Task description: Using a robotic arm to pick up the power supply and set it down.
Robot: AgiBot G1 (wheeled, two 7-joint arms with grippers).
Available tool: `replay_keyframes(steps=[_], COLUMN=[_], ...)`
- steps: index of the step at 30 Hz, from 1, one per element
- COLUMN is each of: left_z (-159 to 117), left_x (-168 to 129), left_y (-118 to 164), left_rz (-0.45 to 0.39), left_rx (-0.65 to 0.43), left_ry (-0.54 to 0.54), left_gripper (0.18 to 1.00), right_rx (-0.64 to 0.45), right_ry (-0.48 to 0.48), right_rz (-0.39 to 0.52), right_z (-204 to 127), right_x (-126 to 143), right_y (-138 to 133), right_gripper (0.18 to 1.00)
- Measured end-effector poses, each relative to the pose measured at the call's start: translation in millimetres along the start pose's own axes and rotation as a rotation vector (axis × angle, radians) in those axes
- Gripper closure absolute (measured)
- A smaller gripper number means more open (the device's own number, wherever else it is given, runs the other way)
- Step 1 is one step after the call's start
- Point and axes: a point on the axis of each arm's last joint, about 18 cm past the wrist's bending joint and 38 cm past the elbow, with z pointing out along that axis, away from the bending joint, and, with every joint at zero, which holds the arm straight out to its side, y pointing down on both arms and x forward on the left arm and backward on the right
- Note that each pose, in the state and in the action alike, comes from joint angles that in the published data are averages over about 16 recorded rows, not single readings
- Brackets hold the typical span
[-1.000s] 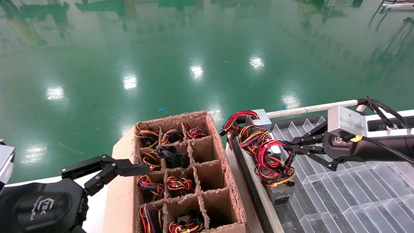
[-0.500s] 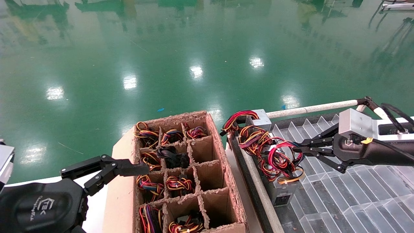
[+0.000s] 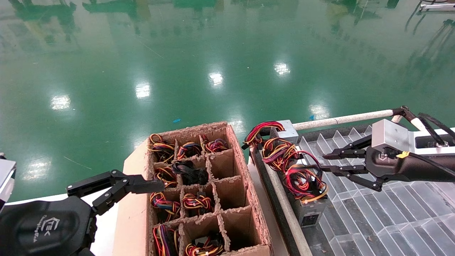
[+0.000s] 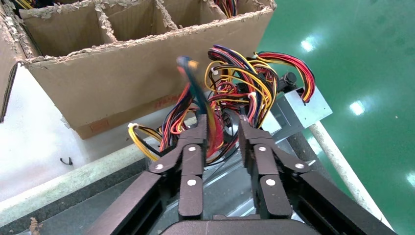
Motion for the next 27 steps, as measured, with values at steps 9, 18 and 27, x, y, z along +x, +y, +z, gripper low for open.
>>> replay_keyframes(steps=[9,18,27], left_z=[0,0,0], left_x=[0,0,0], left_y=[0,0,0], left_rz=[0.000,0.000,0.000], left_rx=[0.000,0.000,0.000], left_ry=[0.000,-0.001,-0.001], left_gripper=[0.184,0.184,0.184], right_rx=[0.108,0.214,0.282], right_ry=[0.011,0.015,-0.006], right_rz=[0.048,0.082,0.099], right_z=[-1,1,7], right_x=[-2,-9,-23], right_y=[-11,-21,-29], right_gripper=[0.747,0.539,0.349])
